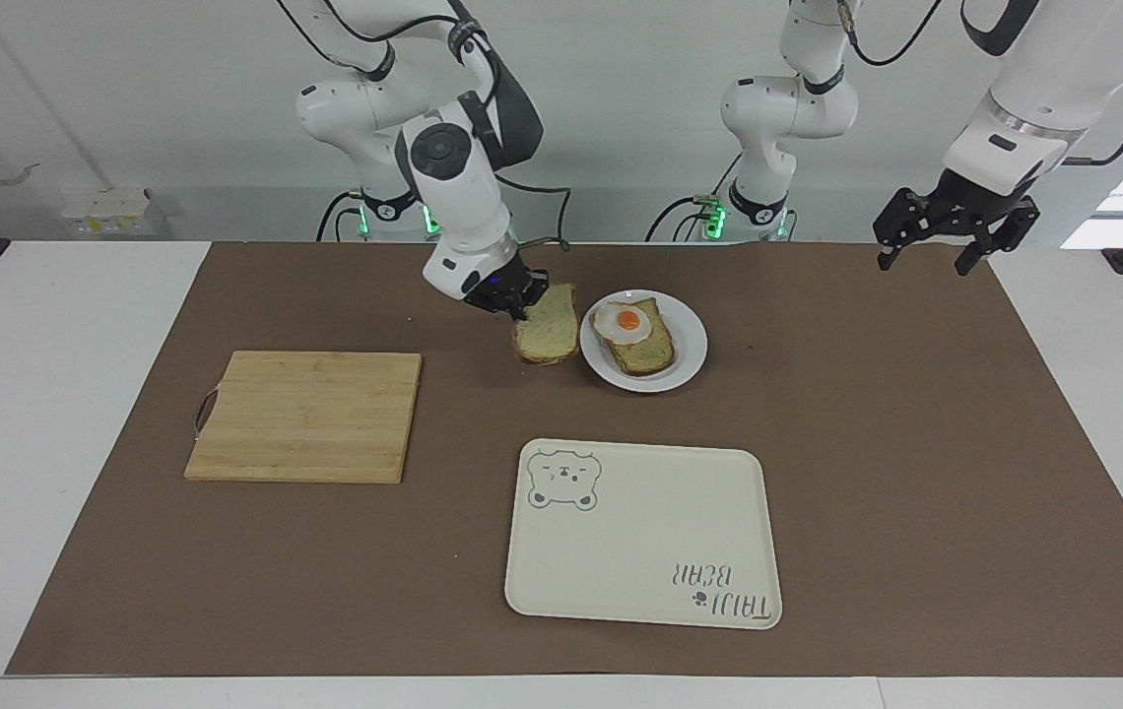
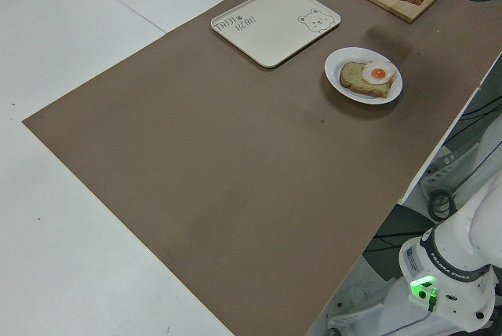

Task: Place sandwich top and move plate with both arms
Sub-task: 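Lower the bread onto the egg toast while the left gripper approaches the plate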

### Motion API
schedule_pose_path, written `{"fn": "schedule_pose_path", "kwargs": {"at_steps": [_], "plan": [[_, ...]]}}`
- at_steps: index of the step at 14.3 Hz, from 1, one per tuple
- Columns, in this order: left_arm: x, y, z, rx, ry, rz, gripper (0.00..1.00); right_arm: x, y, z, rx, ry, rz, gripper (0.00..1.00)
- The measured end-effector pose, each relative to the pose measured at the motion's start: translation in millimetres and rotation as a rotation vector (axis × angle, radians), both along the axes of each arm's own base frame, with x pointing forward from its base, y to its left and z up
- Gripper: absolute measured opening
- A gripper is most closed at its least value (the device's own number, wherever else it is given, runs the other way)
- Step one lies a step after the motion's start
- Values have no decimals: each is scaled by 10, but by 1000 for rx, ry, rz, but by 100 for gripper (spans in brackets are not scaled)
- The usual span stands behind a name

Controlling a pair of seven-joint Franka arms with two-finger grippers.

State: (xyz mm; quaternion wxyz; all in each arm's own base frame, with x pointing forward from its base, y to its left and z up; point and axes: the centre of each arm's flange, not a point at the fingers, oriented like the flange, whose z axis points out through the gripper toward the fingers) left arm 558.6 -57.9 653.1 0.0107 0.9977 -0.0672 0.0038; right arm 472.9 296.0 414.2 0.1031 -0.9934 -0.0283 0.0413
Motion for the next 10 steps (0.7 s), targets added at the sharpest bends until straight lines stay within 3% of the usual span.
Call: {"fn": "schedule_pose_path", "kwargs": {"at_steps": [8, 10], "plan": [[-64, -1, -43, -5, 14, 1, 100, -513, 1247, -709, 43, -40, -137, 8], [-65, -9, -49, -5, 15, -1, 100, -494, 1246, -790, 36, -37, -142, 8]]}}
